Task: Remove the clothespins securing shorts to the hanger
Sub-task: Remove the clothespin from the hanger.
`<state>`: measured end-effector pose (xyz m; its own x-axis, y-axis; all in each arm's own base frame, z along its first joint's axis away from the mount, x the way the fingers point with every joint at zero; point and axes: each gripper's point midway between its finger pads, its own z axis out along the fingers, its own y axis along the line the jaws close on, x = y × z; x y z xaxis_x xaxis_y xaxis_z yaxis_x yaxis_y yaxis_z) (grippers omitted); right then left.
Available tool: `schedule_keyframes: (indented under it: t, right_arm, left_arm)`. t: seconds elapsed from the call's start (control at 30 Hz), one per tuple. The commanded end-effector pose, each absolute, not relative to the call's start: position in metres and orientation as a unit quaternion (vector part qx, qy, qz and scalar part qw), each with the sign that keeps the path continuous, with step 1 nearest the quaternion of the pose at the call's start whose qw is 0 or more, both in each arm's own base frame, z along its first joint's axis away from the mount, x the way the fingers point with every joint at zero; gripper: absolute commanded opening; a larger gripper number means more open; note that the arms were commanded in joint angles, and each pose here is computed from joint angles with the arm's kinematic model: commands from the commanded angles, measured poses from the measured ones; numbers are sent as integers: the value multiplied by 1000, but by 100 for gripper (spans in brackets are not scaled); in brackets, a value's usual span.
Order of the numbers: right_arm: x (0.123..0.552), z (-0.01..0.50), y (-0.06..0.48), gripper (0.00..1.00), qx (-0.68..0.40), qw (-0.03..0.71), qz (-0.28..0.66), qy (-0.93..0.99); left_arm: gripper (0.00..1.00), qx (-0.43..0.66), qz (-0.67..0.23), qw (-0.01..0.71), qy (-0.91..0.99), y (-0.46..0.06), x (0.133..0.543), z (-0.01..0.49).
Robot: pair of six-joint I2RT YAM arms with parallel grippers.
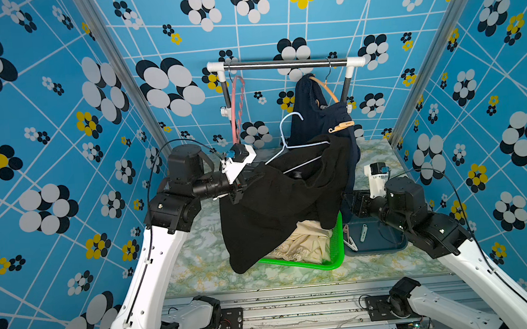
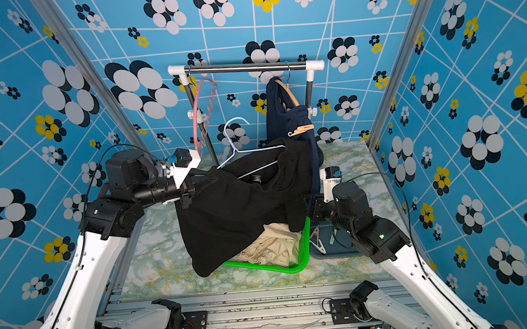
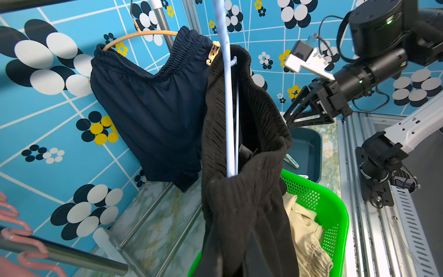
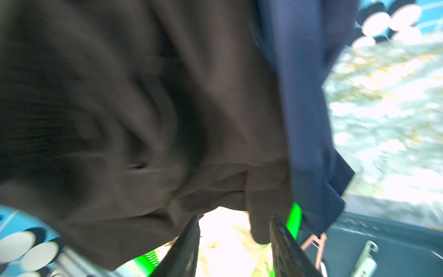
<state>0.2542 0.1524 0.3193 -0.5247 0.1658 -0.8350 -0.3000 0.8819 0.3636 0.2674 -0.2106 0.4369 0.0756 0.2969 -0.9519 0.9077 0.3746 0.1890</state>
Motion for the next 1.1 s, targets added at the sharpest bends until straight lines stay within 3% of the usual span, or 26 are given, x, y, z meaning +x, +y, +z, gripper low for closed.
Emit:
schedule_keyframes:
  t: [0.0,0.43,0.73,1.07]
  right_arm:
    - [242,354,164,49,-80,518,251,814]
    - [257,431,224,47,-147,588,307,734]
    - [254,439,253,46,-205,599,319,706]
    - [263,438,272,54,-237,590,299,711]
  left_arm:
    - [0,514,-285,559,586,-217,260,449]
    - [0,472,-299,483,674,-241,243,375]
    - [0,449,-349,463,680,-248,231,365]
    - [0,464,-355,450,676,-259,226,364]
